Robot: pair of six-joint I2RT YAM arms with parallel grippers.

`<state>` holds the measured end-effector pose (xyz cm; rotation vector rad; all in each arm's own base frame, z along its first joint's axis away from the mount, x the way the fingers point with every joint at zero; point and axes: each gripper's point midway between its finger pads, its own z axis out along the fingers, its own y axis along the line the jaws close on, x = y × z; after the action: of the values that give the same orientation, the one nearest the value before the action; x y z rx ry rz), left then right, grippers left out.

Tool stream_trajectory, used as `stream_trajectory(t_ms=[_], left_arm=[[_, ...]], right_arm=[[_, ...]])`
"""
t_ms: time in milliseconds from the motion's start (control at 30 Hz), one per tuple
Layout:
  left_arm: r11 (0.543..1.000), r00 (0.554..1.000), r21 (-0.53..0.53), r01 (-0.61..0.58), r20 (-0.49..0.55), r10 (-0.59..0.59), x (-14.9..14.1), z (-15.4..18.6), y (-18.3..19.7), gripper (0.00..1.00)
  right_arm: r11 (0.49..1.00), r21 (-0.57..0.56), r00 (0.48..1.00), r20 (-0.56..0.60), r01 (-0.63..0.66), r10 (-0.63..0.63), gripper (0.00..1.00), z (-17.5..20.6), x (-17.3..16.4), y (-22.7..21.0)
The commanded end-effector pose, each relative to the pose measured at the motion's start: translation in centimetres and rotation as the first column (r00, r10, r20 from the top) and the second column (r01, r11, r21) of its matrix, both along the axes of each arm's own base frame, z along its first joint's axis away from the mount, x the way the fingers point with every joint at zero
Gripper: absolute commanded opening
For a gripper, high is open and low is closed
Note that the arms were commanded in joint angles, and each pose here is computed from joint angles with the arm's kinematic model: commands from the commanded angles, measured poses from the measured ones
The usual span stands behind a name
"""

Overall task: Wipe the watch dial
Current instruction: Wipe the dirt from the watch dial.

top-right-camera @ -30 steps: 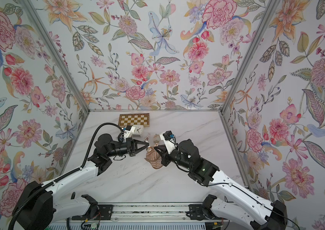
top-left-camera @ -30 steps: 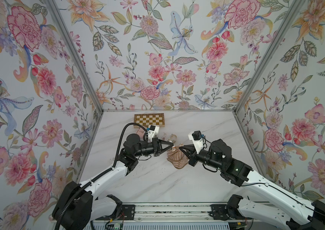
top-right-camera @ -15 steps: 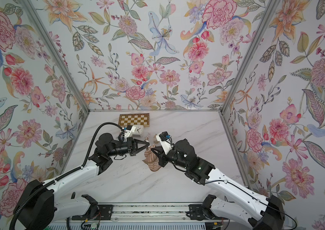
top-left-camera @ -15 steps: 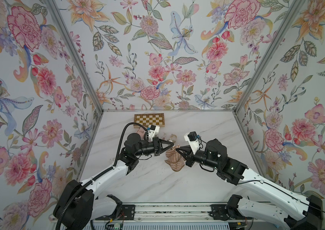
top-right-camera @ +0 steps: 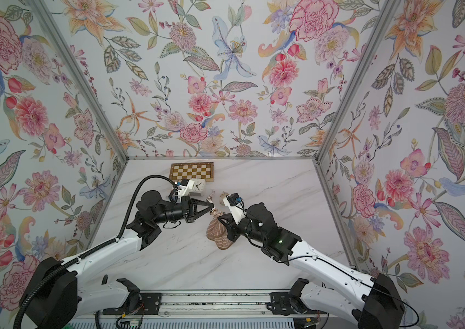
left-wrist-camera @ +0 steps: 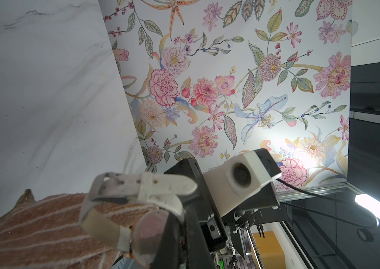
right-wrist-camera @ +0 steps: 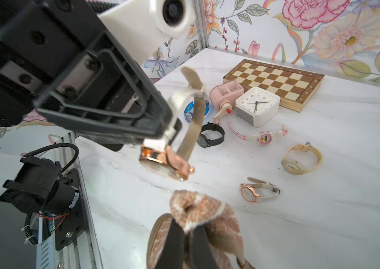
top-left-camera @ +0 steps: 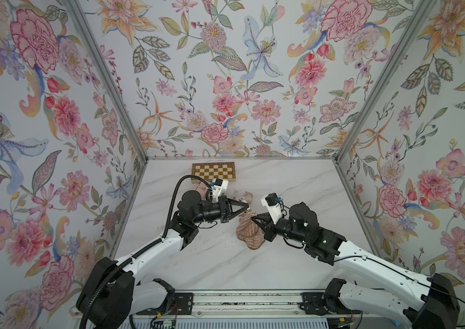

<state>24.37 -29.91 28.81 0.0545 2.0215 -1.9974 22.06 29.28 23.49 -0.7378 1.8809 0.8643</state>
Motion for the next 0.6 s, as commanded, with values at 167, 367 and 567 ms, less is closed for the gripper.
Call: stream_trajectory(t_ms=[167,367,567], left_arm=[[0.999,0.998,-0.029,0.026,0.058,-0.024,-0.3,1.8,-0.3,0.00],[0.999,0.998,-0.031,0.026,0.057,-0.024,0.0,1.8,-0.5,0.00],[0.999,0.998,-0.037,0.027,0.062,-0.025,0.0,2.1,-0.5,0.00]], right_arm=[[0.999,0.051,0.999,0.041,0.009,-0.011,0.00,3.3,-0.8,-1.4],[0.992,0.120,0.995,0.088,-0.047,0.036,0.00,7.0,-2.4,-1.0],[0.990,0.127,0.992,0.116,-0.068,0.053,0.00,7.9,-1.5,0.6]])
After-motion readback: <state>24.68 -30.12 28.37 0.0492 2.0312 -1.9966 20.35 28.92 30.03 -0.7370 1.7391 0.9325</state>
